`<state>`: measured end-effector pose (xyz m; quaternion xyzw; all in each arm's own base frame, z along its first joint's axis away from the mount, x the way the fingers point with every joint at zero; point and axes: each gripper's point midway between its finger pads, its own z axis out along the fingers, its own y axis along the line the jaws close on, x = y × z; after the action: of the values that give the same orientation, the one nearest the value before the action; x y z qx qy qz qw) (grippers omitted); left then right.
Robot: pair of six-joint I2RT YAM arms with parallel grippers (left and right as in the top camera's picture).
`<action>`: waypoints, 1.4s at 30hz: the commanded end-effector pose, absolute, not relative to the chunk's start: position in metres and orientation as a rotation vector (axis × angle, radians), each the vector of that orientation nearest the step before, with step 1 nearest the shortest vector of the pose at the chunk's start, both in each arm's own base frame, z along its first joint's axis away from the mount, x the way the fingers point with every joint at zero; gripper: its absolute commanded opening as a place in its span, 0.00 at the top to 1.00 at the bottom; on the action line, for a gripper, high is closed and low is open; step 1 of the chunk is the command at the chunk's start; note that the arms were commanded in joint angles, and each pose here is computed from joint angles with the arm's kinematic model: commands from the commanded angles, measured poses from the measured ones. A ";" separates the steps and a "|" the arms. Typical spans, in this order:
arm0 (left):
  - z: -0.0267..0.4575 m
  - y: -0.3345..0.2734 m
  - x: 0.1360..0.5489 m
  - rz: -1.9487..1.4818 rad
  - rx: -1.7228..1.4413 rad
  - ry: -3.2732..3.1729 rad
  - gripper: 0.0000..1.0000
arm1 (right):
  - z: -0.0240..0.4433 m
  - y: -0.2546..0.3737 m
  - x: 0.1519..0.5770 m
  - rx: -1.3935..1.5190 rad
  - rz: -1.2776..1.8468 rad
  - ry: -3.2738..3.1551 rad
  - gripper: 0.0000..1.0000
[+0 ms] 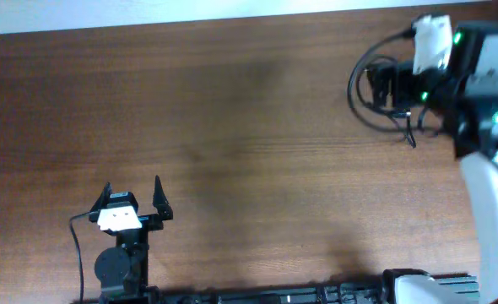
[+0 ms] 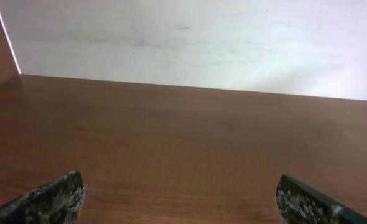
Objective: Untangle cables
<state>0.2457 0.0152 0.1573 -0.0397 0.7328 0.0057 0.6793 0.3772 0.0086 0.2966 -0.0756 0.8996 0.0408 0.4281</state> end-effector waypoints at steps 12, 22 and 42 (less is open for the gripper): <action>0.156 0.014 0.245 0.013 -0.071 1.650 0.01 | 0.267 0.016 0.341 -0.230 0.028 1.720 0.01; 0.156 0.014 0.245 0.013 -0.072 1.649 0.01 | 0.246 0.020 0.283 -0.238 -0.034 1.309 0.01; 0.156 0.014 0.245 0.014 -0.071 1.650 0.01 | 0.149 0.007 0.262 -0.172 -0.047 1.679 0.01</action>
<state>0.2457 0.0151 0.1577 -0.0396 0.7324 0.0056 0.6797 0.2659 0.0141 0.1493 -0.0889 0.7431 -0.0015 0.6633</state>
